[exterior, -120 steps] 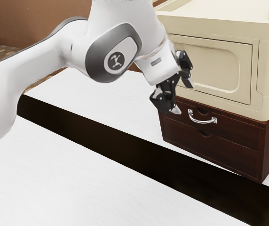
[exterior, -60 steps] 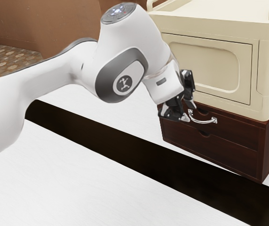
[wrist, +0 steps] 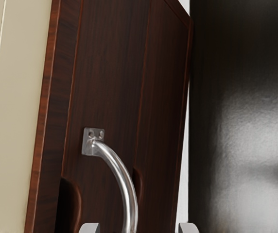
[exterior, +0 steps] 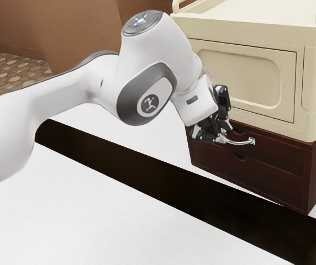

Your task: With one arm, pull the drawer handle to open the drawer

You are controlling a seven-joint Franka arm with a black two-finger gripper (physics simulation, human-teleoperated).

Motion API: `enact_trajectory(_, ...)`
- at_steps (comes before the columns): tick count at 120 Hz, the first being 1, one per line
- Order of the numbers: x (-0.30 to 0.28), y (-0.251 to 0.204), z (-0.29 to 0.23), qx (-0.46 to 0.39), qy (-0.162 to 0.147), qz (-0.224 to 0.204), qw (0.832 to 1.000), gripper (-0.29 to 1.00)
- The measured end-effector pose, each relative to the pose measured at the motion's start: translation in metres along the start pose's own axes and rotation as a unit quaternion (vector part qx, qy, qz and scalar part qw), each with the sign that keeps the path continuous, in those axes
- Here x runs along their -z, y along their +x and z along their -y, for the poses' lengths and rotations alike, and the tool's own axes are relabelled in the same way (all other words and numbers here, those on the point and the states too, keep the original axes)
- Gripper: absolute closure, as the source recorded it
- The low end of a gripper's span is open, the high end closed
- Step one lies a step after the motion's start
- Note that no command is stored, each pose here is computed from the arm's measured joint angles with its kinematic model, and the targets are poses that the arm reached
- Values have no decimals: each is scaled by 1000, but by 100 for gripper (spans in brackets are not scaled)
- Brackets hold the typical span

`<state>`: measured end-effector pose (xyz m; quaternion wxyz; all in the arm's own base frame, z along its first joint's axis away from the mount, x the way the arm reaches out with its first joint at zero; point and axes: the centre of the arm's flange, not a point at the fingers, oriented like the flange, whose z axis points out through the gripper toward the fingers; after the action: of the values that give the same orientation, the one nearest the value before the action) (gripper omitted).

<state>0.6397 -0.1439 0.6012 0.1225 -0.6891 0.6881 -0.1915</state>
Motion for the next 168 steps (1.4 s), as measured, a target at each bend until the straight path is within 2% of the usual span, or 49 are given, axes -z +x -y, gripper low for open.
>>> enact_trajectory(69, -17, -3, 0, -1, -8, 5, 1000, 55)
enact_trajectory(168, -45, -8, 5, -11, -4, 12, 1000, 54)
